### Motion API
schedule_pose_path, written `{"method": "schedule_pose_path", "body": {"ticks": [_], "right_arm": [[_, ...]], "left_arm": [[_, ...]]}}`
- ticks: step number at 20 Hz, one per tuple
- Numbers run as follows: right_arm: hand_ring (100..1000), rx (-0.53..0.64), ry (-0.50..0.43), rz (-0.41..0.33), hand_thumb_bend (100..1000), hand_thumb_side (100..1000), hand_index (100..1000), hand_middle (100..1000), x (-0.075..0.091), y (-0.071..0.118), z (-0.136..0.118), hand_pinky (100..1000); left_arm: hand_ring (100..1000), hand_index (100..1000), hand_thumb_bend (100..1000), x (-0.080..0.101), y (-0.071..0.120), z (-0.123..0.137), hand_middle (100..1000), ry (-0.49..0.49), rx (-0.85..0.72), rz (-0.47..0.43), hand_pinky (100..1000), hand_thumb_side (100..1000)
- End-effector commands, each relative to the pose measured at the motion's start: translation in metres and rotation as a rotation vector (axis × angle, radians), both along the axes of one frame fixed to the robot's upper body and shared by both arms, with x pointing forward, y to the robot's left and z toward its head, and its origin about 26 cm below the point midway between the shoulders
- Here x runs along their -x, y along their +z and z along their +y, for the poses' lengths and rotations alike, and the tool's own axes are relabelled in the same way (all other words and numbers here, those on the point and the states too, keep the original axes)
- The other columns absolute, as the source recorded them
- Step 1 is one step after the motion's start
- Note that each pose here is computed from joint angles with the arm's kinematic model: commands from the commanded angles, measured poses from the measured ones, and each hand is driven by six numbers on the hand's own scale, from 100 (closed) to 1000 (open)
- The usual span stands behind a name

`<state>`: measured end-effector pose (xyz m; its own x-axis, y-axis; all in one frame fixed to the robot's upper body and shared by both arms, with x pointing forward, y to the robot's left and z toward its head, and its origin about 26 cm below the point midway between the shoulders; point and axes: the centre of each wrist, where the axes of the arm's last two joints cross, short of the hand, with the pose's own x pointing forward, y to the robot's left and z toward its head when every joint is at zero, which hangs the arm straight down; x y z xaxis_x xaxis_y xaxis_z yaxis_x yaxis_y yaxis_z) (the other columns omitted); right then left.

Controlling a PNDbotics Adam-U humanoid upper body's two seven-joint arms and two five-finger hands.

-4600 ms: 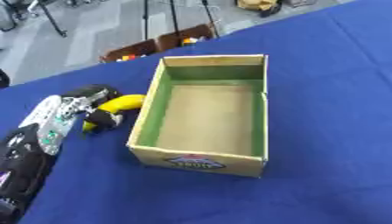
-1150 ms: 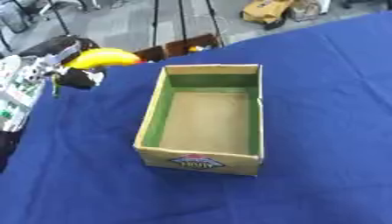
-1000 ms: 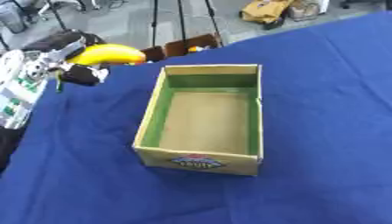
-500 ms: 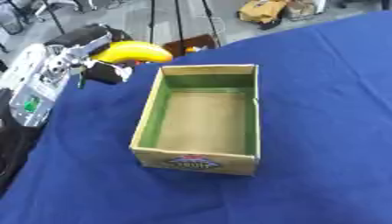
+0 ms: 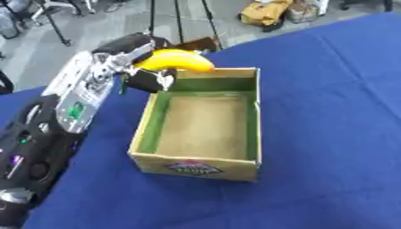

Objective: Pick up objects on the table and place them in the box.

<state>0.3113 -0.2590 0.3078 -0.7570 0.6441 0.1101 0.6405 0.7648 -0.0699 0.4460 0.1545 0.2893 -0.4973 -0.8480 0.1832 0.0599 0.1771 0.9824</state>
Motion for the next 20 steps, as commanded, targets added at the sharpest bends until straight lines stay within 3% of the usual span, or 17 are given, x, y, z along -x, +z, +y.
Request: {"method": "schedule_pose_path", "body": {"ticks": [1, 8, 20], "right_arm": [[874, 0.009, 0.01, -0.033, 100, 1000, 929, 748, 0.004, 0.008, 0.003, 796], [874, 0.005, 0.014, -0.038, 100, 1000, 929, 748, 0.004, 0.009, 0.003, 796], [874, 0.002, 0.015, -0.043, 100, 1000, 929, 747, 0.004, 0.01, 0.004, 795]], "left_arm": [[373, 578, 100, -0.001, 0.007, -0.011, 507, 0.007, -0.007, -0.045, 147, 302], [381, 575, 100, -0.005, -0.012, -0.03, 510, 0.082, -0.059, -0.106, 159, 302], [381, 575, 100, -0.009, -0.037, -0.043, 509, 0.104, -0.078, -0.127, 155, 302]]}}
